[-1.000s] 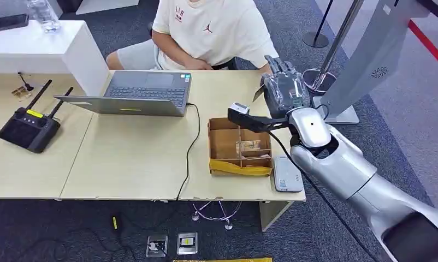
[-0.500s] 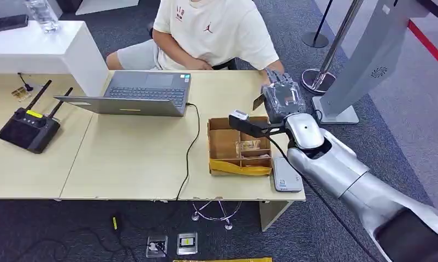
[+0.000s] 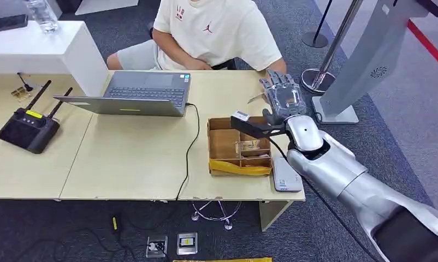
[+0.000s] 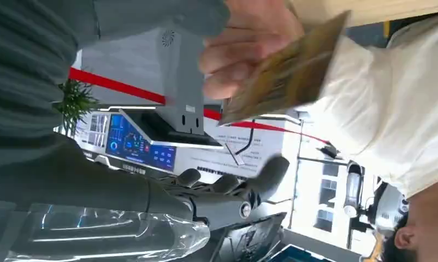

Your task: Pass the card to the sensor for recognition and then transmit it.

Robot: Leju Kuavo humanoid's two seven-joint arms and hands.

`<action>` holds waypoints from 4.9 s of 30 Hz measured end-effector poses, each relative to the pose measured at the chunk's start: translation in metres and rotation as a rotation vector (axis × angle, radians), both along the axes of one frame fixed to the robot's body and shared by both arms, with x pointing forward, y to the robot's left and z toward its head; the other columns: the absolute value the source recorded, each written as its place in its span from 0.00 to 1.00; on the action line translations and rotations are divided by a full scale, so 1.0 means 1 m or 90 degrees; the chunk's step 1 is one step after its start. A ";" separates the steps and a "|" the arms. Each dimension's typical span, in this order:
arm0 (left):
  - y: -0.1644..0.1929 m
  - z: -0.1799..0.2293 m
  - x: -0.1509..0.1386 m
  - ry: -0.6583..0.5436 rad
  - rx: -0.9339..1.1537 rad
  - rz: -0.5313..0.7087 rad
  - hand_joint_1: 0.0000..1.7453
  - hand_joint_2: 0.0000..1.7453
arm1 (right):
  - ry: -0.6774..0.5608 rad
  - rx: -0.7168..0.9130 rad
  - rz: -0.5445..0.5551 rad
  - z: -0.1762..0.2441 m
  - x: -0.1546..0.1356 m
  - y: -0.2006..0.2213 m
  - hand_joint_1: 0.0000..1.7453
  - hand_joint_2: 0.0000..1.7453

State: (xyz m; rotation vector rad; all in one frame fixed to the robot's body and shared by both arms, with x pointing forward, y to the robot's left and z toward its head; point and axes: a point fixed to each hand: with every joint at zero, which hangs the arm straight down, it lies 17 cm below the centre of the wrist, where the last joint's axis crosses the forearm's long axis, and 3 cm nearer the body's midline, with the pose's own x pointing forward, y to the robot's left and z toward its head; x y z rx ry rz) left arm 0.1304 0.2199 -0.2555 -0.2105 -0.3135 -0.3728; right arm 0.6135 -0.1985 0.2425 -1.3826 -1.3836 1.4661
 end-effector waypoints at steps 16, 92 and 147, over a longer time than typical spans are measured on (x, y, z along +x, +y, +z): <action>0.000 0.000 -0.001 0.000 0.000 0.000 0.00 0.00 | -0.057 0.032 -0.034 0.011 -0.003 -0.025 0.00 1.00; -0.003 -0.001 -0.013 0.003 -0.022 0.051 0.00 0.00 | 0.134 0.227 0.046 -0.090 -0.111 -0.013 0.00 1.00; -0.004 -0.001 -0.014 0.009 -0.025 0.064 0.00 0.00 | 0.162 0.145 0.070 -0.142 -0.102 0.029 0.00 1.00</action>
